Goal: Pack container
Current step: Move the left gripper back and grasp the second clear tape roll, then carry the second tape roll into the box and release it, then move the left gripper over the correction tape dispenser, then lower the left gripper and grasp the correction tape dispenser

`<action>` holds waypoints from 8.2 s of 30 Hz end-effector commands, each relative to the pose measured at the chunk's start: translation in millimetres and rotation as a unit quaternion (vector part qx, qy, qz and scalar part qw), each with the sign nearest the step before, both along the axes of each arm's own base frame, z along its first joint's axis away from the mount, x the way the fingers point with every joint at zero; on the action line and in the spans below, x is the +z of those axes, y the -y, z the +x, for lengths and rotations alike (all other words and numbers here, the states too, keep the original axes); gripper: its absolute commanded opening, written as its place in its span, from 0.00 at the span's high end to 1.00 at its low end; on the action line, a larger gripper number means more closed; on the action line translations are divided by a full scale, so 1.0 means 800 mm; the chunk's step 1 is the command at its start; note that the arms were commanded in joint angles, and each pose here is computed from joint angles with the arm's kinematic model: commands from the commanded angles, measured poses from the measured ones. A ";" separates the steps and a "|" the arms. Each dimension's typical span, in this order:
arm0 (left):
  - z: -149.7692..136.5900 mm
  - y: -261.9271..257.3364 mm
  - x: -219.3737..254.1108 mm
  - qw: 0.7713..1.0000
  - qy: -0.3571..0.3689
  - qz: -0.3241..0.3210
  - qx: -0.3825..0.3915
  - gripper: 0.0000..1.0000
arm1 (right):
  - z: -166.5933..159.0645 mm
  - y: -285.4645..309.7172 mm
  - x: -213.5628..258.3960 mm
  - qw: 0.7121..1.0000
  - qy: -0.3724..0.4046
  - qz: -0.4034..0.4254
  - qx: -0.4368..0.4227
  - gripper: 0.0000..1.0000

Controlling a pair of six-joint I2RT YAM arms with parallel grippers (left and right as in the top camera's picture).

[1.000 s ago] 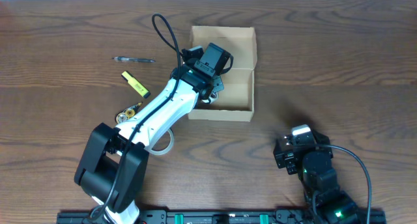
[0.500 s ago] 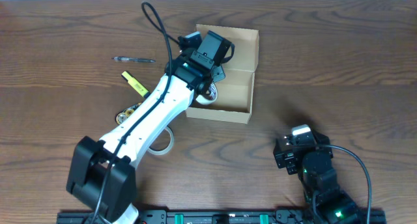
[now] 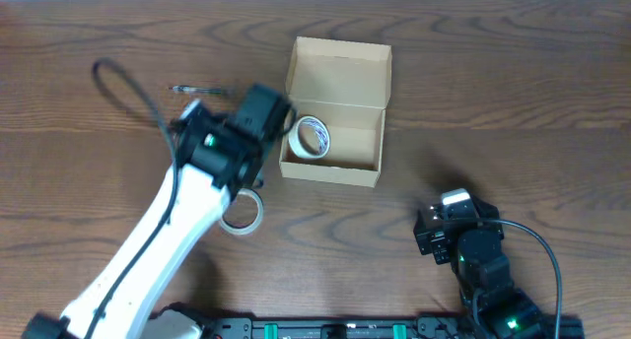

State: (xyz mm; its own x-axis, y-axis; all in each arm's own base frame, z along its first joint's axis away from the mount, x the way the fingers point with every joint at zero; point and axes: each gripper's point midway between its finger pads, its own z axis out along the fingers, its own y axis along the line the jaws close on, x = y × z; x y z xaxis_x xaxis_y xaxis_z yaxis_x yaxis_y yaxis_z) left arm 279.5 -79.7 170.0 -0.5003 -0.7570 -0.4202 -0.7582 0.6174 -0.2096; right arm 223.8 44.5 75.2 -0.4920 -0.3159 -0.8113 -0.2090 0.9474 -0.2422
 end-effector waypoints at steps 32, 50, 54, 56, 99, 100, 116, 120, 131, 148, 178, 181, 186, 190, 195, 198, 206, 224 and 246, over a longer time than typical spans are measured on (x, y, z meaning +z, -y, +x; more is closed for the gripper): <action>-0.109 -0.005 -0.228 0.950 -0.084 -0.144 0.265 0.73 | 0.000 0.004 -0.002 1.000 0.001 -0.002 -0.006 0.01; -0.011 -0.018 -0.087 0.988 0.090 -0.066 0.109 0.94 | 0.000 0.004 -0.002 1.000 0.001 -0.002 -0.006 0.01; 0.039 0.005 0.002 0.990 0.136 -0.020 -0.014 0.94 | 0.000 0.003 -0.002 1.000 0.001 -0.001 -0.006 0.01; 0.061 0.024 0.034 0.986 0.148 -0.013 -0.072 0.94 | 0.000 0.004 -0.002 1.000 0.001 -0.002 -0.006 0.01; 0.098 0.156 -0.140 0.983 -0.072 -0.050 -0.162 0.94 | 0.000 0.003 -0.002 1.000 0.001 -0.001 -0.006 0.01; 0.098 0.155 -0.140 0.983 -0.072 -0.049 -0.161 0.94 | 0.000 0.004 -0.002 1.000 0.001 -0.002 -0.006 0.01; 0.121 0.168 -0.118 0.984 -0.032 -0.060 -0.163 0.60 | 0.000 0.003 -0.002 1.000 0.001 -0.001 -0.006 0.01; 0.142 0.181 -0.077 0.983 0.009 -0.071 -0.170 0.60 | 0.000 0.003 -0.002 1.000 0.001 -0.001 -0.006 0.01; 0.150 0.091 0.069 0.988 0.139 0.013 -0.062 0.40 | 0.000 0.003 -0.002 1.000 0.001 -0.001 -0.006 0.01; 0.031 -0.154 -0.003 0.912 -0.006 -0.058 0.406 0.04 | 0.000 0.003 -0.002 1.000 0.001 -0.001 -0.006 0.01; 0.040 -0.152 -0.195 0.821 0.021 -0.149 0.550 0.04 | 0.000 0.003 -0.002 1.000 0.001 -0.001 -0.006 0.01; 0.038 -0.150 -0.203 0.821 0.010 -0.147 0.552 0.04 | 0.000 0.003 -0.002 1.000 0.001 -0.001 -0.006 0.01; 0.038 -0.148 -0.210 0.820 0.004 -0.149 0.552 0.00 | 0.000 0.004 -0.002 1.000 0.001 -0.002 -0.006 0.01; 0.038 -0.151 -0.210 0.818 0.004 -0.149 0.556 0.11 | 0.000 0.003 -0.002 1.000 0.001 -0.001 -0.006 0.01; 0.037 -0.155 -0.211 0.814 0.002 -0.153 0.561 0.22 | 0.000 0.004 -0.002 1.000 0.001 -0.002 -0.006 0.01; 0.037 -0.155 -0.211 0.813 0.002 -0.153 0.561 0.26 | 0.000 0.004 -0.002 1.000 0.001 -0.002 -0.006 0.01; 0.037 -0.151 -0.212 0.813 -0.003 -0.160 0.560 0.44 | 0.000 0.003 -0.002 1.000 0.001 -0.001 -0.006 0.01; 0.037 -0.149 -0.212 0.813 -0.006 -0.164 0.559 0.59 | 0.000 0.003 -0.002 1.000 0.001 -0.001 -0.006 0.01; 0.069 -0.170 -0.156 0.783 -0.043 -0.179 0.594 0.31 | 0.000 0.004 -0.002 1.000 0.001 -0.002 -0.006 0.01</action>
